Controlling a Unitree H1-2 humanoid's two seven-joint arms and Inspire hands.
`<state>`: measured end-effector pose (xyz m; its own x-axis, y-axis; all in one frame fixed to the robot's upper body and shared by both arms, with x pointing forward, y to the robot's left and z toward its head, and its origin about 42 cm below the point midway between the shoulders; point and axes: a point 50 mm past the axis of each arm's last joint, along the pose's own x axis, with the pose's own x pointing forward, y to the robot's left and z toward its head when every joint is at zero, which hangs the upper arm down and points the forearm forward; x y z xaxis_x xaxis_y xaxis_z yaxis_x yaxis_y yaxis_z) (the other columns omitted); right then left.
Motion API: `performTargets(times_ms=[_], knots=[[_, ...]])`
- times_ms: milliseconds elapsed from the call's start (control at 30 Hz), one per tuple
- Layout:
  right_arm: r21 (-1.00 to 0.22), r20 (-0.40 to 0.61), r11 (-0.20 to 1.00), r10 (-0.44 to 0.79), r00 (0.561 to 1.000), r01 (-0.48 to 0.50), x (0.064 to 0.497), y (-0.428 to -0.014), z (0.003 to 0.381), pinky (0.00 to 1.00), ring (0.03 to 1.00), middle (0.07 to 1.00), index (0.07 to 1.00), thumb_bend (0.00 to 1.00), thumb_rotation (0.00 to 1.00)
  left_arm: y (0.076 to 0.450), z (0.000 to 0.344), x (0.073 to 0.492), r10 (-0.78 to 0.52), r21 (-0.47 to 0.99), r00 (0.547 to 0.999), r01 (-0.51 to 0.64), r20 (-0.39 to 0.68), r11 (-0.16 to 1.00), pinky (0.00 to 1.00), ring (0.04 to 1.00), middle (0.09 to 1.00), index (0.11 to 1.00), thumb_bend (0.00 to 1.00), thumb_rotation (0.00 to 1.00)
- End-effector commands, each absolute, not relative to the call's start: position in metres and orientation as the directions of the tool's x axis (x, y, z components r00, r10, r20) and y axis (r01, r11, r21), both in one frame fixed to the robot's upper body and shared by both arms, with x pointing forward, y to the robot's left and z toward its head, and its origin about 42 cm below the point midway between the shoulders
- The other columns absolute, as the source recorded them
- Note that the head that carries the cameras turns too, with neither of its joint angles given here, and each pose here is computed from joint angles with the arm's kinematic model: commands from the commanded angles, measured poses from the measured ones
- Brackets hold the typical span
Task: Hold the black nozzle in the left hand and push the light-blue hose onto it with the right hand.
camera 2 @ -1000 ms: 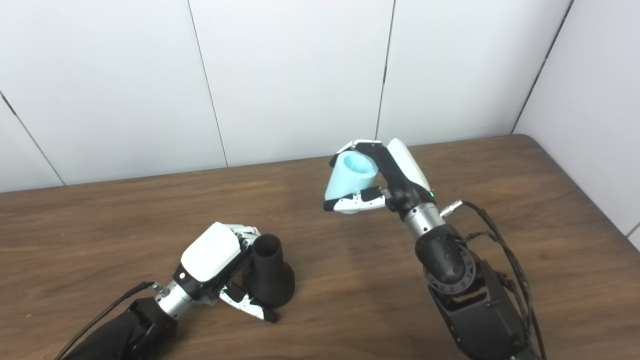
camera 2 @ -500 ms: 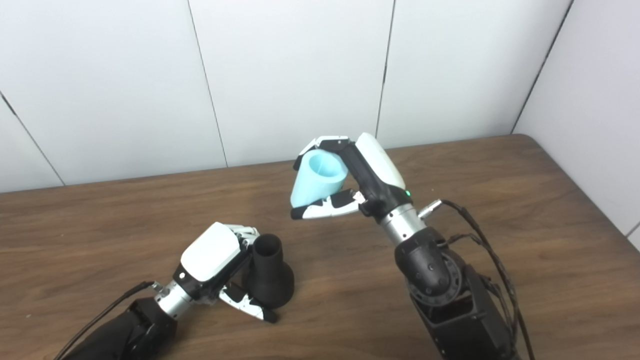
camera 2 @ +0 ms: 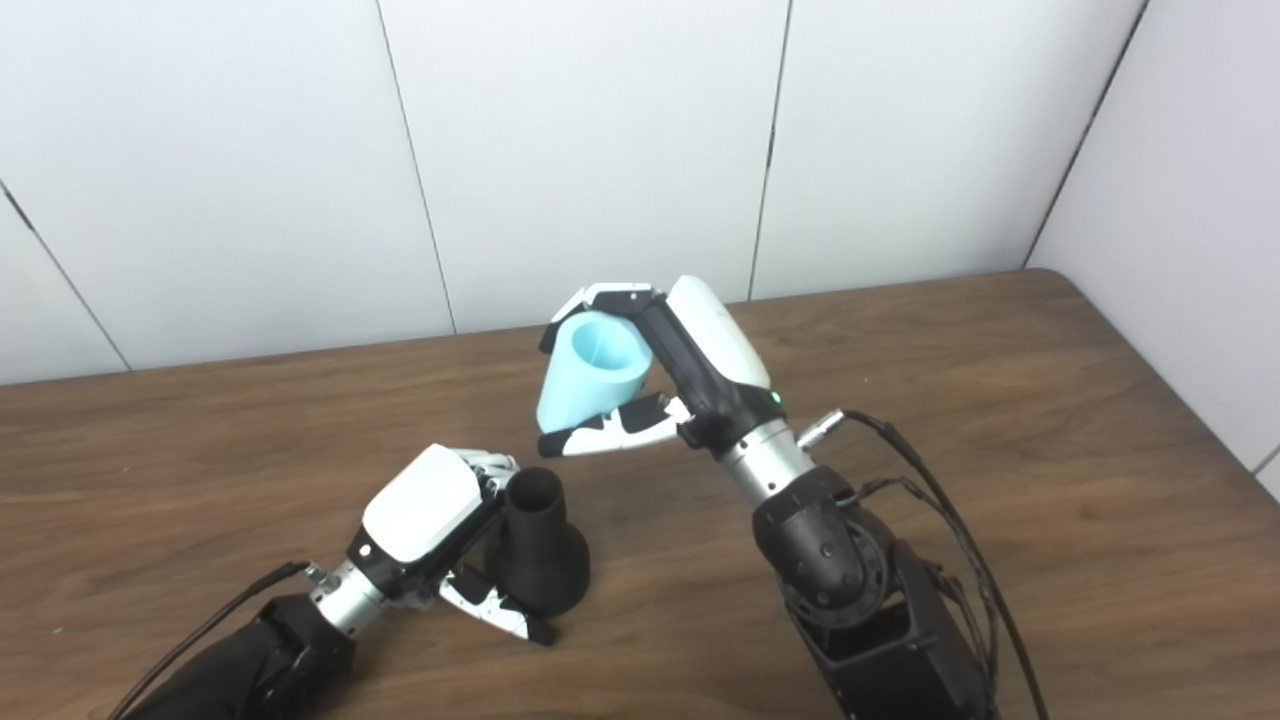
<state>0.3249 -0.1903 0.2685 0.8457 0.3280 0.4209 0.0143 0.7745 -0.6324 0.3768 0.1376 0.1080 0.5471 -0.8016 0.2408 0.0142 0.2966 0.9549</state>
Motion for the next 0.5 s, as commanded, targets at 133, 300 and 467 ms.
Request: performTargets(times_ms=[133,300,467], knots=[[-0.608,0.54,0.794,0.393,0.744,0.021,0.316,-0.175,0.287,0.21,0.445,0.464,0.517,0.52,0.0,0.175,-0.015,0.28,-0.747,0.914,0.663,0.331,-0.048,0.234,0.44,0.55,0.542,0.488,0.52,0.04],[-0.611,0.518,0.791,0.417,0.747,-0.018,0.312,-0.168,0.277,0.22,0.406,0.479,0.538,0.51,0.0,0.176,-0.015,0.279,-0.748,0.914,0.662,0.33,-0.046,0.235,0.44,0.549,0.538,0.487,0.51,0.04],[-0.612,0.509,0.79,0.433,0.744,-0.041,0.31,-0.164,0.272,0.26,0.373,0.508,0.545,0.51,0.0,0.177,-0.014,0.278,-0.749,0.913,0.66,0.334,-0.051,0.233,0.44,0.551,0.541,0.488,0.51,0.04]])
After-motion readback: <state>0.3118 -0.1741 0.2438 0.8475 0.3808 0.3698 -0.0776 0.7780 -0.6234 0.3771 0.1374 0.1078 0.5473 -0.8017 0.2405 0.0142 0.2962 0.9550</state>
